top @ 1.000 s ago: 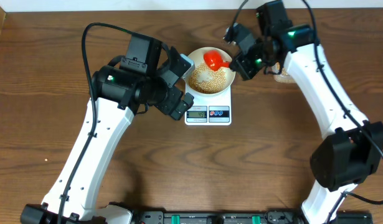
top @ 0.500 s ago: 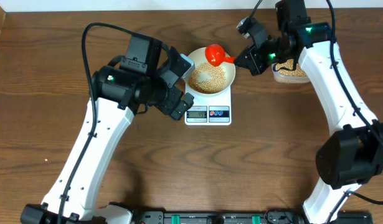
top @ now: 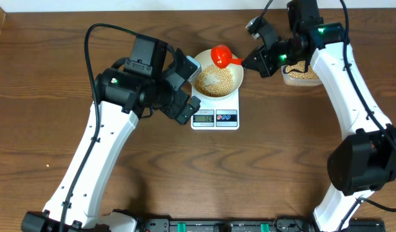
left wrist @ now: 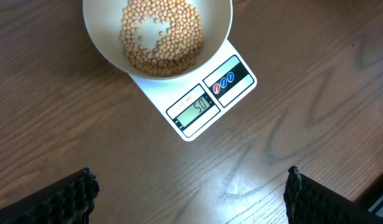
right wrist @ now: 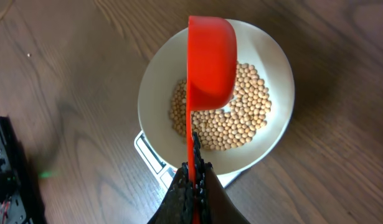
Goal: Scoop item into bowl and weigh 50g on scale
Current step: 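Hold the red scoop over the bowl and tip it again, then carry the empty red scoop right toward the soybean tub, then lower the red scoop into the soybean tub with the right gripper, then open the right gripper to release the scoop in the tub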
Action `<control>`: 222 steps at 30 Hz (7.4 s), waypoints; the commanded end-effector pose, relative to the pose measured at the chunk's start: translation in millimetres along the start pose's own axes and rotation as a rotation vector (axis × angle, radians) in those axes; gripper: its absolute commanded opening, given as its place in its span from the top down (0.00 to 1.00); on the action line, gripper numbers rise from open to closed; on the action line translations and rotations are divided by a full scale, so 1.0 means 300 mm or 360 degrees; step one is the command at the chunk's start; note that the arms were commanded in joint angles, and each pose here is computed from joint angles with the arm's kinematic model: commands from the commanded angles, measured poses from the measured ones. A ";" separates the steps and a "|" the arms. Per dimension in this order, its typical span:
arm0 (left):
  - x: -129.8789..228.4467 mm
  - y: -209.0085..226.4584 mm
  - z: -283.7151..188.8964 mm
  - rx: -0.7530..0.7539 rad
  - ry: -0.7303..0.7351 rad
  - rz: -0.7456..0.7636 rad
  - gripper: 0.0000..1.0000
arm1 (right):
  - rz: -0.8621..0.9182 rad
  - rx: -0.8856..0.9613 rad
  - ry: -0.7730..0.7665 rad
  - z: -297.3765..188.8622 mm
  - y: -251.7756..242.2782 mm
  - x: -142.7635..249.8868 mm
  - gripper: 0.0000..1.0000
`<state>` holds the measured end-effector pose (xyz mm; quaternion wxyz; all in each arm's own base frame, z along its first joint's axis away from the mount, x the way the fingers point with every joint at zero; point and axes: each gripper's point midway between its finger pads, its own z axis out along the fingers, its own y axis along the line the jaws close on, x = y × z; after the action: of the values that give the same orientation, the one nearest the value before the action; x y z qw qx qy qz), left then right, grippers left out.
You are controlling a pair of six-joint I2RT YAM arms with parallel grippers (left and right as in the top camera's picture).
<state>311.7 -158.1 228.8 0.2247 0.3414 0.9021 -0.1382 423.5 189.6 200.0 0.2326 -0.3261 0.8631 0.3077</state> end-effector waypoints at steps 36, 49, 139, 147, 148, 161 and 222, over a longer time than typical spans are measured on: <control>-0.015 -0.004 -0.006 0.0011 -0.0014 0.0002 0.02 | 0.0754 0.0145 -0.0727 -0.697 -0.335 0.070 0.99; -0.015 -0.004 -0.006 0.0011 -0.0014 0.0002 0.02 | 0.1085 0.0327 -0.0707 -0.729 -0.425 0.139 0.99; -0.015 -0.004 -0.006 0.0011 -0.0014 0.0002 0.02 | 0.0962 0.1304 0.0015 -0.519 -0.480 0.250 0.99; -0.015 -0.004 -0.006 0.0011 -0.0014 0.0002 0.02 | 0.1327 0.1166 -0.0187 -0.554 -0.503 0.268 0.99; -0.015 -0.004 -0.006 0.0011 -0.0014 0.0002 0.02 | 0.1375 0.1146 -0.0214 -0.555 -0.504 0.268 0.99; -0.015 -0.004 -0.006 0.0011 -0.0015 0.0002 0.02 | 0.1545 0.0928 -0.0338 -0.517 -0.497 0.250 0.99; -0.015 -0.004 -0.006 0.0011 -0.0015 0.0002 0.02 | 0.2094 0.0805 -0.0145 -0.404 -0.536 0.611 0.15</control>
<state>311.7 -158.1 228.8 0.2247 0.3414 0.9021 -0.1382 391.8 -60.9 114.6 0.0986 0.3638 0.9061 0.1920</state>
